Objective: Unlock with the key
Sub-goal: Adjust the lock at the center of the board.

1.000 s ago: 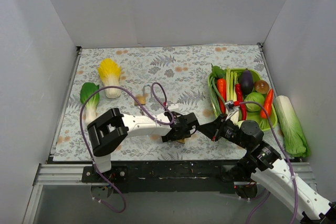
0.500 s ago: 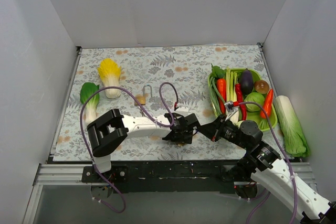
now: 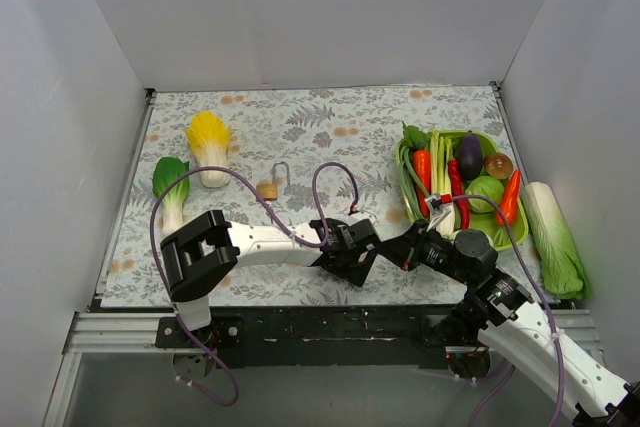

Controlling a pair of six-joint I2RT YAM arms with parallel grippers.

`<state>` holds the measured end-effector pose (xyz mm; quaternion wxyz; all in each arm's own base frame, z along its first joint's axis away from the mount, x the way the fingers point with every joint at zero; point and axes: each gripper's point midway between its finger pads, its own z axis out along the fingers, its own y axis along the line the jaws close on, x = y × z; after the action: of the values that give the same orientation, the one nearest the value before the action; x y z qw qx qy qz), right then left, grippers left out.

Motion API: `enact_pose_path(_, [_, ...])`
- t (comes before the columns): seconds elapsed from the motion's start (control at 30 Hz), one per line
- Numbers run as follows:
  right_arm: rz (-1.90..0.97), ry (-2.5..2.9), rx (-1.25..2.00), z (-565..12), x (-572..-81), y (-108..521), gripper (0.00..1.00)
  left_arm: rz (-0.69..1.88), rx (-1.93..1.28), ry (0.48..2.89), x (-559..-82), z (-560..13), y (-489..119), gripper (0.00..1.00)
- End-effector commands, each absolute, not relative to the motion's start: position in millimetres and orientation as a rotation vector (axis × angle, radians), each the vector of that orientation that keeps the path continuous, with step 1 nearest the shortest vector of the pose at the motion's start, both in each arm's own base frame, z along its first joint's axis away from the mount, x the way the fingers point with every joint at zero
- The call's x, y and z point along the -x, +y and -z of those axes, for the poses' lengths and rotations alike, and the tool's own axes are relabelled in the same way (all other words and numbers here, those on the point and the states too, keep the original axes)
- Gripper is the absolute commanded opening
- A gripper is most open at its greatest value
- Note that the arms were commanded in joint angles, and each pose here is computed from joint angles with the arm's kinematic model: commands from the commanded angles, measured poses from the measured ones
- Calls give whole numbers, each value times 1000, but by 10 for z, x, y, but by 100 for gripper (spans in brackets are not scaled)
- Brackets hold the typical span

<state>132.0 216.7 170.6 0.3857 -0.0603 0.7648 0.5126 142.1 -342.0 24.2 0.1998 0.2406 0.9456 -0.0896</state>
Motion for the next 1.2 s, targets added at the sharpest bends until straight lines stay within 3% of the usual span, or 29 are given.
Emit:
enact_pose_path(0.0, [-1332, 1915, 154, -1767, -1334, 2195, 1, 351, -760, 2633, -1299, -347, -3436, 80])
enact_pose_path(0.33, [-1353, 1928, 160, -1728, -1349, 2251, 1, 76, -521, 2770, -1275, -149, -2714, 80])
enact_pose_path(0.5, [-1364, 1935, 168, -1727, -1337, 2270, 1, 34, -329, 2753, -1550, -196, -2483, 82])
enact_pose_path(0.67, [-1365, 1946, 168, -1696, -1335, 2275, 1, 180, -322, 2665, -1759, -436, -2652, 84])
enact_pose_path(1.0, [-1360, 1954, 162, -1664, -1334, 2268, 1, 488, -92, 2654, -1654, -905, -2935, 86])
enact_pose_path(1.17, [-1366, 1951, 160, -1668, -1333, 2273, 1, 431, 34, 2765, -1456, -771, -2925, 81])
